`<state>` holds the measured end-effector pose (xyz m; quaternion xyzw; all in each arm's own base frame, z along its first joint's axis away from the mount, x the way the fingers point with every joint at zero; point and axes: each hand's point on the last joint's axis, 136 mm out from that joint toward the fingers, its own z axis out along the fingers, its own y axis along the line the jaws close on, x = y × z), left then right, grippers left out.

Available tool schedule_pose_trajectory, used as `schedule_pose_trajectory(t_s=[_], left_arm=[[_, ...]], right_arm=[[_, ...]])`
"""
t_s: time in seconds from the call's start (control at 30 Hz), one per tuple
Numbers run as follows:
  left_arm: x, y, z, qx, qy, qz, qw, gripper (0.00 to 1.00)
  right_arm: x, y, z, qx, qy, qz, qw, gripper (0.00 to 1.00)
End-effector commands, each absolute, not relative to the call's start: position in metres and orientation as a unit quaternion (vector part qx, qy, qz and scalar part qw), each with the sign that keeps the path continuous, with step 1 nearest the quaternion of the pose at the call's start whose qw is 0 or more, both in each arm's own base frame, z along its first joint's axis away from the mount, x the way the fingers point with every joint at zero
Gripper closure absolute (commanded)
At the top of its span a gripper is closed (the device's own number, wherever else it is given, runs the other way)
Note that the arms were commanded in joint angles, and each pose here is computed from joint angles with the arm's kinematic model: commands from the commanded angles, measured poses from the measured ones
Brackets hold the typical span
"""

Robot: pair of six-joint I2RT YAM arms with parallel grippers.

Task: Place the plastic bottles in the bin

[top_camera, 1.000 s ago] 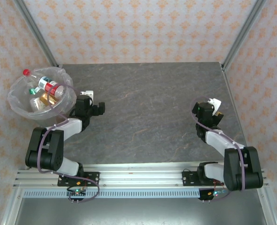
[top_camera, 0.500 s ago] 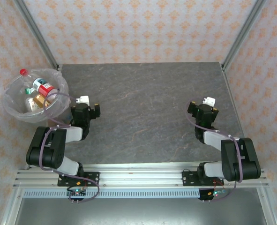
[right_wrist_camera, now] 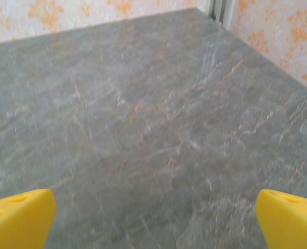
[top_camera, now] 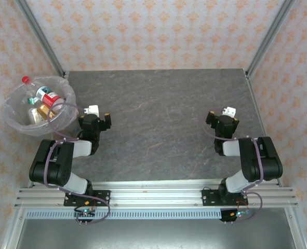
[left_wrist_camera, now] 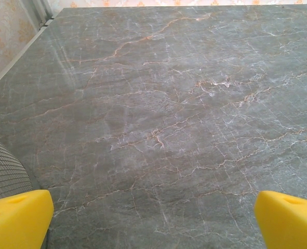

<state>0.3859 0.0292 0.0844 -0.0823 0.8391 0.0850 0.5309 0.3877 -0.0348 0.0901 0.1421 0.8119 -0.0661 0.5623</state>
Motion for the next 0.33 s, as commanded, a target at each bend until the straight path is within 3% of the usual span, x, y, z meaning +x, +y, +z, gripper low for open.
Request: schedule_pose_trajectory(t_s=[0.0, 0.3], left_arm=[[0.3911, 0.0300, 0.0946, -0.084, 0.827, 0.089, 0.548, 0.00], [0.3915, 0.0295, 0.0951, -0.084, 0.827, 0.088, 0.549, 0.00]], right_arm=[[0.3881, -0.0413, 0.0915, 0.159, 0.809, -0.070, 0.561, 0.01], [0.3878, -0.0411, 0.0919, 0.158, 0.809, -0.070, 0.561, 0.01]])
